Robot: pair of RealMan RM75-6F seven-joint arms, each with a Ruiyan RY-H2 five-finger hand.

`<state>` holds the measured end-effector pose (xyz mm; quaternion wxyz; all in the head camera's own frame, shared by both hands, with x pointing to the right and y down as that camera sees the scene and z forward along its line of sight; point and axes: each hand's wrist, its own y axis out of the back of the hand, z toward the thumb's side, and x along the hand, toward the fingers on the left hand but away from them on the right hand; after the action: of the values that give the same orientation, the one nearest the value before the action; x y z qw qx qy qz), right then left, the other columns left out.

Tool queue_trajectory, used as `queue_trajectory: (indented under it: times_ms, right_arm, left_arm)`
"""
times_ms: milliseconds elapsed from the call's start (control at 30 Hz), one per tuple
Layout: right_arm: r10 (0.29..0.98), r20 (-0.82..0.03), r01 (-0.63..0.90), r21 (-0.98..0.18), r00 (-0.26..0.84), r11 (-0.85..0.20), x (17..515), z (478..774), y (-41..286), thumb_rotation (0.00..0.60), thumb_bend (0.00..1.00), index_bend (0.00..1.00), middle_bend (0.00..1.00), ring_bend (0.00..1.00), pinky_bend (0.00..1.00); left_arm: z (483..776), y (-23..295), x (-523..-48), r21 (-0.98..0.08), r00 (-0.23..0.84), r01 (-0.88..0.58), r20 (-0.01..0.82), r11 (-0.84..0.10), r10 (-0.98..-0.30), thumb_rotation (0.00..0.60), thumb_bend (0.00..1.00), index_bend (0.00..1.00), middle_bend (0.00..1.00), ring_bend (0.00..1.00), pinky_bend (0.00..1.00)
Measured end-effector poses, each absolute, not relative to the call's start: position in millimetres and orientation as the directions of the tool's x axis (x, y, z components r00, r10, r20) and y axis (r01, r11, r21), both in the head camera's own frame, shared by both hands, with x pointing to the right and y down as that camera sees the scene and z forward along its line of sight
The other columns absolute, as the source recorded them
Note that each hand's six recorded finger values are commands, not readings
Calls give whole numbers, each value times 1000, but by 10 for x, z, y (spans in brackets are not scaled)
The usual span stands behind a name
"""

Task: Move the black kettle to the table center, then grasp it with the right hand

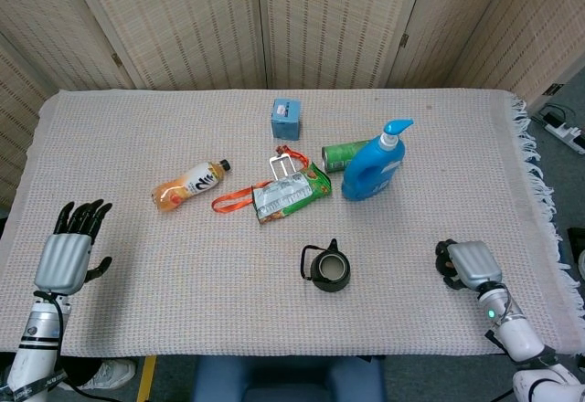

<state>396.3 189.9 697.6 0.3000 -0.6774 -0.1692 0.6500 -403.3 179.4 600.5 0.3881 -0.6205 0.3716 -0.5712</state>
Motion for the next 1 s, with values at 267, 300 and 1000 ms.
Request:
queue_trajectory:
  times_ms: [267, 300, 1000]
  right_arm:
    - [633, -743, -107, -663, 216, -741, 3567, 6778, 1794, 600, 311, 443, 422, 877, 823]
    - [635, -733, -101, -671, 246, -735, 3465, 6736, 1759, 600, 311, 443, 422, 877, 823]
    - [476, -635, -181, -695, 608, -696, 1838, 6508, 1617, 600, 311, 443, 411, 885, 823]
  left_arm:
    - [5970, 1778, -4076, -911, 58, -18, 411, -413, -910, 600, 209, 79, 58, 73, 0]
    - [5963, 1777, -4081, -911, 56, -18, 410, -412, -910, 600, 209, 79, 58, 73, 0]
    - [5890, 1820, -4196, -910, 21, -18, 415, -415, -910, 600, 209, 79, 57, 73, 0]
